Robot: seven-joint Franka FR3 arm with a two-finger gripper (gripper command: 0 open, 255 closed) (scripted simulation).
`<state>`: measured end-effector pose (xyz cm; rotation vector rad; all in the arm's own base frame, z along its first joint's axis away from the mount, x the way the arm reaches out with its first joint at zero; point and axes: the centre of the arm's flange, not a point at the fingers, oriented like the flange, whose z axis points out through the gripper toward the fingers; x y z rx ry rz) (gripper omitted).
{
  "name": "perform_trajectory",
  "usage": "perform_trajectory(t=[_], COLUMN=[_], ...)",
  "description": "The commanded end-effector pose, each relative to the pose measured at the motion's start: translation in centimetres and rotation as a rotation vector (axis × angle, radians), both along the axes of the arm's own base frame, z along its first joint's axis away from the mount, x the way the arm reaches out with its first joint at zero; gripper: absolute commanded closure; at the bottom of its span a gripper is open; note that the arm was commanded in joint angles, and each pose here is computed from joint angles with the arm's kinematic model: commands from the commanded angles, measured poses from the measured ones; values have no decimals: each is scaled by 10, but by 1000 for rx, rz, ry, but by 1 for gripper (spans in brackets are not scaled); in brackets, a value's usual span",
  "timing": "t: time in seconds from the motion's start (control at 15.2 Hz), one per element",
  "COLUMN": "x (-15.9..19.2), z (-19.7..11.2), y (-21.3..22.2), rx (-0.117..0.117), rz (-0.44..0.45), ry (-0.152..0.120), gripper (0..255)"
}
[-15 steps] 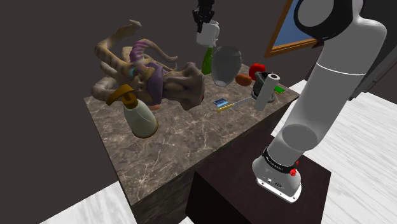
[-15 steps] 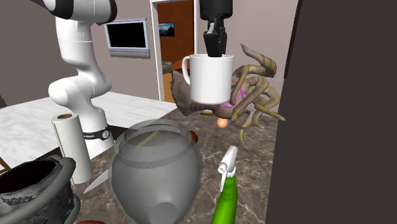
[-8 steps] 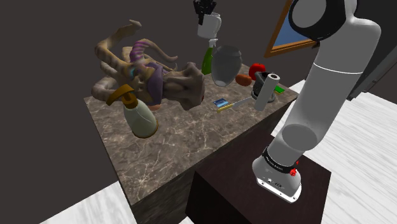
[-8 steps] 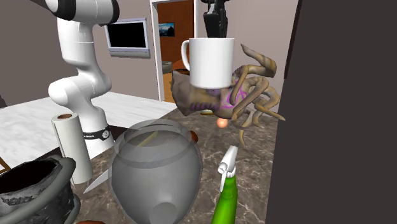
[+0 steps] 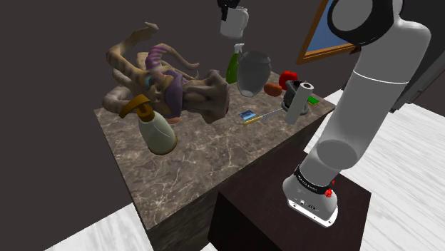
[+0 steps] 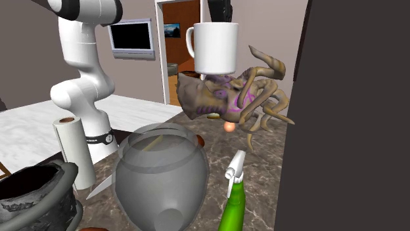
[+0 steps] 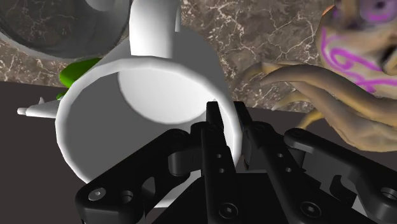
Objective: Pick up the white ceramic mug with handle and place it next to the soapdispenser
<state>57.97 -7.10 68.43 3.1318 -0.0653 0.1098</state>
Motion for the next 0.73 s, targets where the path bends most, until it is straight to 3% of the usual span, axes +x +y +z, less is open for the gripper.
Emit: perform_trajectory(t=[0.0,0.66], x=[-11,-70], z=[-1,-1], y=[20,138], rx=[0,0], rz=[-1,-1], ry=[-1,-1], gripper=[255,255])
